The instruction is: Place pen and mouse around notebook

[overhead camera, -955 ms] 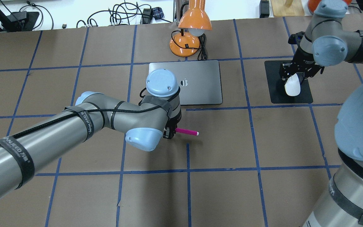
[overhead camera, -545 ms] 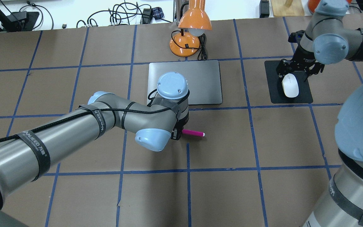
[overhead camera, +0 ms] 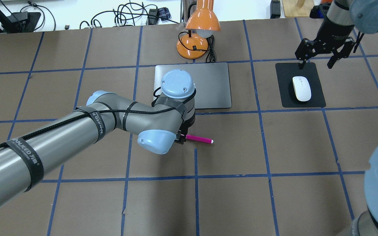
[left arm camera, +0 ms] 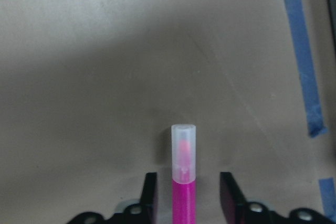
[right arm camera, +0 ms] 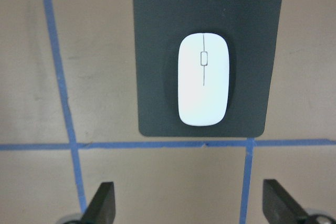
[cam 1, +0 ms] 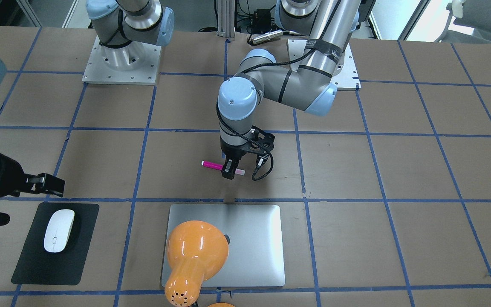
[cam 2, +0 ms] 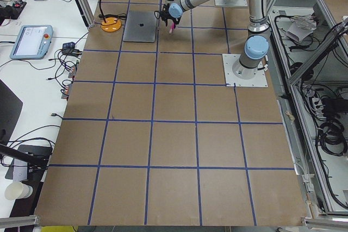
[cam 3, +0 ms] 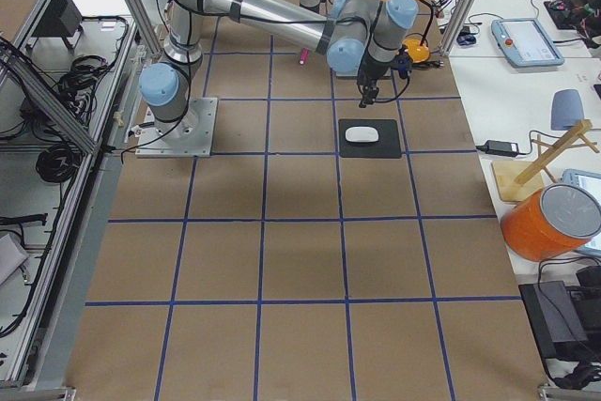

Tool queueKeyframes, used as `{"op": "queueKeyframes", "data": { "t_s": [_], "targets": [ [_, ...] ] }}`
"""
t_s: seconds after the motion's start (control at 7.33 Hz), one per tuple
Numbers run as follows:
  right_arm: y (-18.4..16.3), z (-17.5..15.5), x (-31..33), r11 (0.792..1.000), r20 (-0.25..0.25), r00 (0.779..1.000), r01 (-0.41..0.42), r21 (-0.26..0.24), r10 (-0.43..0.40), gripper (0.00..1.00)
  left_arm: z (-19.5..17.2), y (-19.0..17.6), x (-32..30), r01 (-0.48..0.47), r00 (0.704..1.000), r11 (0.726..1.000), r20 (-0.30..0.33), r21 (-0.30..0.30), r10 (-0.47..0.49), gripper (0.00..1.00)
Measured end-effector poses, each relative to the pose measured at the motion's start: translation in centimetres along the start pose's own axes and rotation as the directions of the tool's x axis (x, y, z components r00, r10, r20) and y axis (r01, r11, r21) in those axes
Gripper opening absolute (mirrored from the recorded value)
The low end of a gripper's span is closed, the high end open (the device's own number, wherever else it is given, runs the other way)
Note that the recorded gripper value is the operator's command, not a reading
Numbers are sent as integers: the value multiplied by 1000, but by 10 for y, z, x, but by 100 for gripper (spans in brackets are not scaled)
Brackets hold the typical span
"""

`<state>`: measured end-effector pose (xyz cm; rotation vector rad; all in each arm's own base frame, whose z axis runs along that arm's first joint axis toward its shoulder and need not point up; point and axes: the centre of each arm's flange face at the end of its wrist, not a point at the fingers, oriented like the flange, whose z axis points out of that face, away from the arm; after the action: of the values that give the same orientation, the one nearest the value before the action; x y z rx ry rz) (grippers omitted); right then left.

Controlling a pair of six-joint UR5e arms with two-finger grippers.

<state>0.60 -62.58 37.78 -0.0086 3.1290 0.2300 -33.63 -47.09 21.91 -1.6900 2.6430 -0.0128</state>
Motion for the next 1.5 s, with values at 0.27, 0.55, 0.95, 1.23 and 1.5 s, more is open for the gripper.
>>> {"op": "queueKeyframes", "data": {
  "t_s": [0.27, 0.55, 0.95, 1.23, 1.5],
  "targets": [
    [74, -74, -91, 999, -13, 1000, -4, 32, 5, 100, -87, -45, -5, -340, 939, 940, 46, -25, 340, 100],
    [131, -100, -158, 996, -27, 998, 52, 67, -50, 100, -169, -106, -33, -623, 776, 777, 59, -89, 628, 100],
    [128, -89, -153, 991, -25, 998, 56, 125, -53, 100, -243, -183, -62, -859, 510, 509, 0, -51, 860, 100],
    [122, -83, -128, 991, -22, 999, 41, 130, -39, 100, -270, -210, -65, -879, 477, 477, -9, -19, 879, 100],
    [123, -82, -123, 990, -20, 999, 34, 139, -31, 100, -276, -215, -66, -878, 479, 479, -10, -16, 878, 100]
  ]
}}
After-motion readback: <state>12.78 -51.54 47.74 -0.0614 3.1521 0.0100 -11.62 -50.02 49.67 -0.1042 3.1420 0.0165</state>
